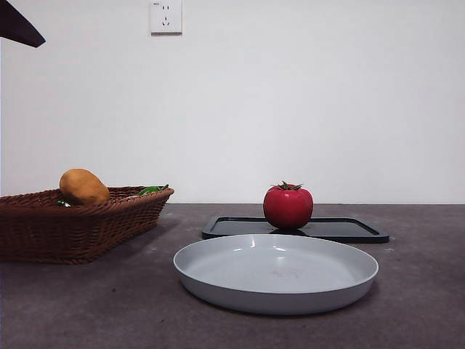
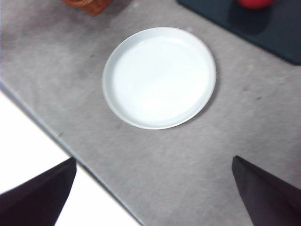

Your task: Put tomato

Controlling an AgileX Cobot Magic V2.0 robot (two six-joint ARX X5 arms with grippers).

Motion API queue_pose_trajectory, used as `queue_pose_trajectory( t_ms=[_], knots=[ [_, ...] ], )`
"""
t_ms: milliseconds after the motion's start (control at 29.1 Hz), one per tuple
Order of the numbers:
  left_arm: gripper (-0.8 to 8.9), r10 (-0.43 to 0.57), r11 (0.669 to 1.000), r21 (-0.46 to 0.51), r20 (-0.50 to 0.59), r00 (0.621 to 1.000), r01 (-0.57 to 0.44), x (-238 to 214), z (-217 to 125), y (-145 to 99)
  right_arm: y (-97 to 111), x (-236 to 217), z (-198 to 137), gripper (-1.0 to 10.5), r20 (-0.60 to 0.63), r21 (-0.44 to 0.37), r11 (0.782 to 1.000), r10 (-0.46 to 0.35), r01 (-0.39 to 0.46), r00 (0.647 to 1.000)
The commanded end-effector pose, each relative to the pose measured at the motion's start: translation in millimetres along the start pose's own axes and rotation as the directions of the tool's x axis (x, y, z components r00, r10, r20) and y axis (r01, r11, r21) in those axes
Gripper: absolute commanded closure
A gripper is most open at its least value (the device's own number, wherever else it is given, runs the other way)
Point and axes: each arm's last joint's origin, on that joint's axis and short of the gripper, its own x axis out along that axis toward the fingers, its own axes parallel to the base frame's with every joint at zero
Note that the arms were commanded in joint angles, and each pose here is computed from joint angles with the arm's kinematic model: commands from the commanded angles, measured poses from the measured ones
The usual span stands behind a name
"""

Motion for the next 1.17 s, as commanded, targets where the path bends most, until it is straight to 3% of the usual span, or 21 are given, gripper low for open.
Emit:
queue_pose_trajectory(
  t_ms=[34, 412, 515, 652, 721, 1167],
  knots=[
    [2.29, -0.010, 1.000, 0.016, 0.014, 1.000, 0.010, -2.2, 4.7, -1.9, 1.7, -0.4, 3.8, 4.2, 0.017, 0.005, 1.000, 0.028, -0.028, 0.999],
    [2.43, -0.010, 1.000, 0.016, 0.014, 1.000, 0.010, -2.2, 4.6, -1.9, 1.7, -0.1, 4.6, 4.5, 0.022, 0.004, 0.999, 0.031, -0.031, 0.999],
    [4.02, -0.009, 1.000, 0.016, 0.014, 1.000, 0.009, -2.2, 4.6, -1.9, 1.7, -0.1, 4.6, 6.2, 0.022, 0.005, 1.000, 0.031, -0.031, 0.999],
    [7.16, -0.009, 1.000, 0.017, 0.014, 1.000, 0.009, -2.2, 4.7, -1.8, 1.7, -0.1, 4.7, 8.9, 0.023, 0.005, 1.000, 0.031, -0.031, 0.999],
    [8.11, -0.009, 1.000, 0.017, 0.015, 1.000, 0.009, -2.2, 4.7, -1.9, 1.7, -0.1, 4.7, 9.4, 0.022, 0.004, 1.000, 0.031, -0.031, 0.999],
    [8.05, -0.009, 1.000, 0.017, 0.015, 1.000, 0.009, -2.2, 4.8, -1.9, 1.8, -0.5, 6.1, 9.4, 0.036, 0.000, 1.000, 0.028, -0.028, 0.999]
  ],
)
